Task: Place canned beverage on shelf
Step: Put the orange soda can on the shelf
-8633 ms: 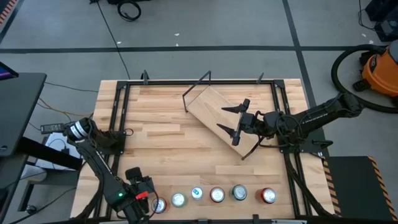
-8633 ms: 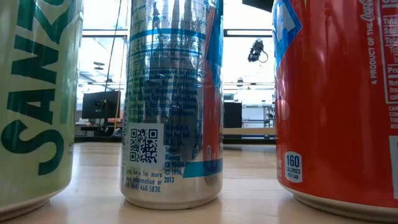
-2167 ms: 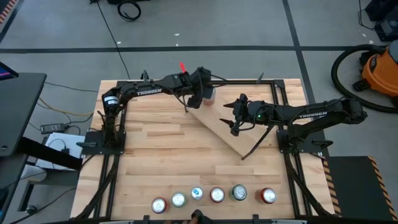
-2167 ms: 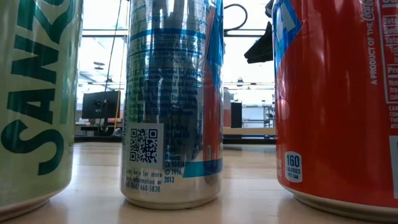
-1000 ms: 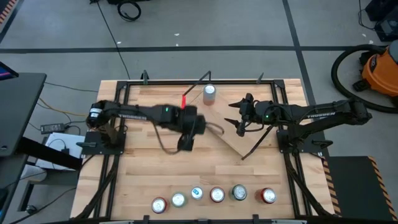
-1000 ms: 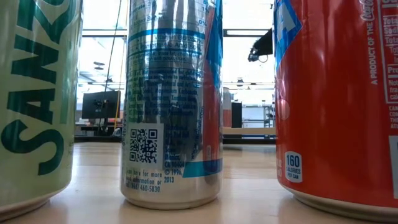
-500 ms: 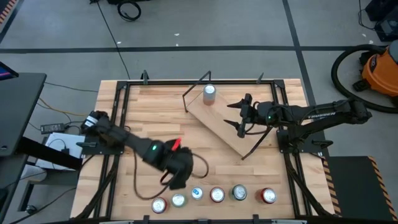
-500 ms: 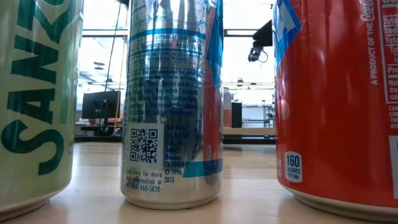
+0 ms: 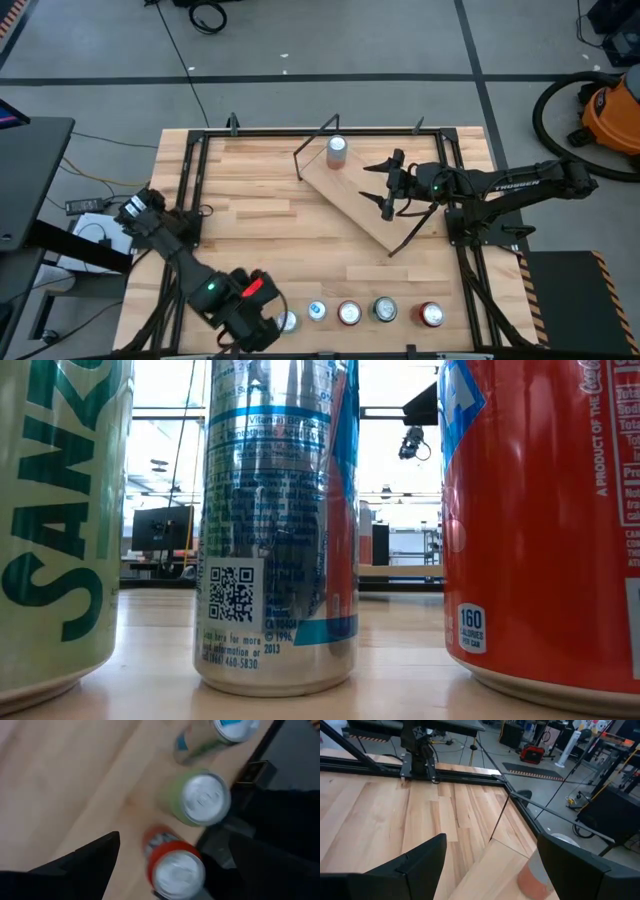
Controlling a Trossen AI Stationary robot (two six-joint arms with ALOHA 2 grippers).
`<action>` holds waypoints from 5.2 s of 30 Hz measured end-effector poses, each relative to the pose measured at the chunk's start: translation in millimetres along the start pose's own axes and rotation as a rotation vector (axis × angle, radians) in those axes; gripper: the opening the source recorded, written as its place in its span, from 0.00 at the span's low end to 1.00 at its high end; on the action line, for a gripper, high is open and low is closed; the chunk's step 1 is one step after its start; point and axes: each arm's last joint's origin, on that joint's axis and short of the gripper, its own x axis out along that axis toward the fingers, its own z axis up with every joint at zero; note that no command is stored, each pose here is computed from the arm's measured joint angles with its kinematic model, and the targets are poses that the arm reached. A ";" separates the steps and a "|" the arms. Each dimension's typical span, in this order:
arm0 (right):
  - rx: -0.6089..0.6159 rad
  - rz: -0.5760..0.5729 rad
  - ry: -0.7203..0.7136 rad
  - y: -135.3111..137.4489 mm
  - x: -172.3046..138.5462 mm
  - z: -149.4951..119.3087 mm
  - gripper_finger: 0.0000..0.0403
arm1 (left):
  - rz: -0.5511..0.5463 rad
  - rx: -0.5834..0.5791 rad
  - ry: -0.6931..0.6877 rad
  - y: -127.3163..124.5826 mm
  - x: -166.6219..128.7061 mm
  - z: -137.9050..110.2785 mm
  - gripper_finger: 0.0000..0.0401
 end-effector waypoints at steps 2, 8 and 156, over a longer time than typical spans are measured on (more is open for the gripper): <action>-0.005 0.000 -0.002 0.0 0.0 0.2 0.80 | -0.029 -0.030 0.002 -5.3 0.6 -8.6 0.96; -0.014 0.015 -0.014 0.3 0.0 1.1 0.80 | -0.021 -0.048 0.019 -15.7 17.0 -26.3 0.96; 0.051 -0.004 0.137 -18.9 -21.4 -12.4 0.80 | 0.282 0.673 -0.012 242.1 57.9 315.9 0.78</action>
